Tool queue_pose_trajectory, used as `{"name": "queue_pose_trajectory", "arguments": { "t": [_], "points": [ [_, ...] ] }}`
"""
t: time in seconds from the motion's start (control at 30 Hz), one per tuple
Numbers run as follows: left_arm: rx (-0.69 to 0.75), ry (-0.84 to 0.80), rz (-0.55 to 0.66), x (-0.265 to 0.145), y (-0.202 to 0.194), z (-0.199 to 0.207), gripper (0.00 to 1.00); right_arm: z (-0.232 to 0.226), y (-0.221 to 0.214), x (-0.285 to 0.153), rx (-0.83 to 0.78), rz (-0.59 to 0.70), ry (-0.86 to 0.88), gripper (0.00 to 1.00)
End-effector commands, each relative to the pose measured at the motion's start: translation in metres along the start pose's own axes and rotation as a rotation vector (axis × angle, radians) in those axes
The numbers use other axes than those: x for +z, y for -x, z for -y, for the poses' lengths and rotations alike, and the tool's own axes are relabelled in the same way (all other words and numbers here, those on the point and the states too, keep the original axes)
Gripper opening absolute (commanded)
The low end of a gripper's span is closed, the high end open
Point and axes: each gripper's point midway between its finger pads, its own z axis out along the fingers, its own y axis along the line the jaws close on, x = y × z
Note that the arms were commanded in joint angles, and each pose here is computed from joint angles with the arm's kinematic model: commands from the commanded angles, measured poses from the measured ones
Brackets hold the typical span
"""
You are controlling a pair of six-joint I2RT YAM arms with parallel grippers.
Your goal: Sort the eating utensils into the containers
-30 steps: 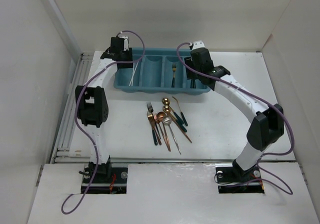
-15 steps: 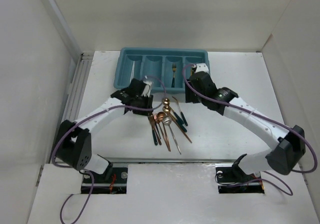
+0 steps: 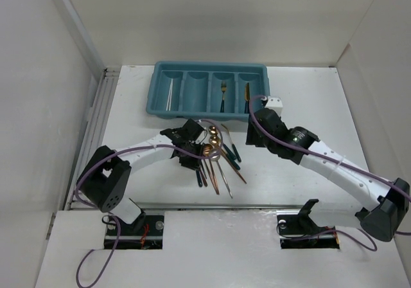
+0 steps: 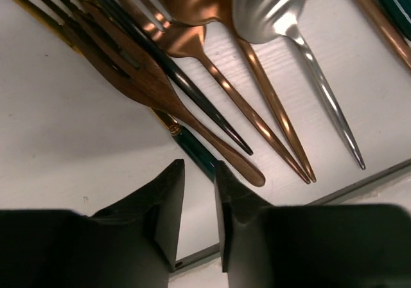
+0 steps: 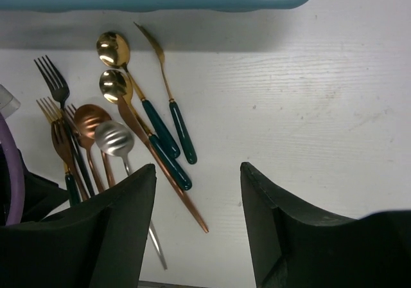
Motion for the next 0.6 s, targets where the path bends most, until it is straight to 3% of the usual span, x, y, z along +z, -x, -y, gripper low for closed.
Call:
{"name": "queue_pose_trajectory", "arguments": {
  "t": [0.0,0.07,0.23,0.43,0.57],
  "points": [
    [-0.056,0.053,-0.031,0.007,-0.008,-0.010,0.19,0.011,0.007,-0.008,0.016,0.042,-0.037,0.61],
    [-0.068,0.069,-0.038,0.010,-0.009,-0.013,0.14,0.014,0.004,-0.009,0.012,0.036,-0.042,0.61],
    [-0.070,0.065,-0.052,0.017,-0.013,-0.013,0.14,0.024,-0.003,-0.015,0.040,0.043,-0.048,0.61],
    [-0.072,0.074,-0.070,0.023,-0.018,-0.016,0.18,0.040,-0.011,-0.020,0.043,0.043,-0.090,0.61],
    [-0.084,0.135,-0.096,0.032,-0.022,-0.027,0.27,0.046,-0.005,-0.026,0.047,0.066,-0.108,0.61]
  ]
}}
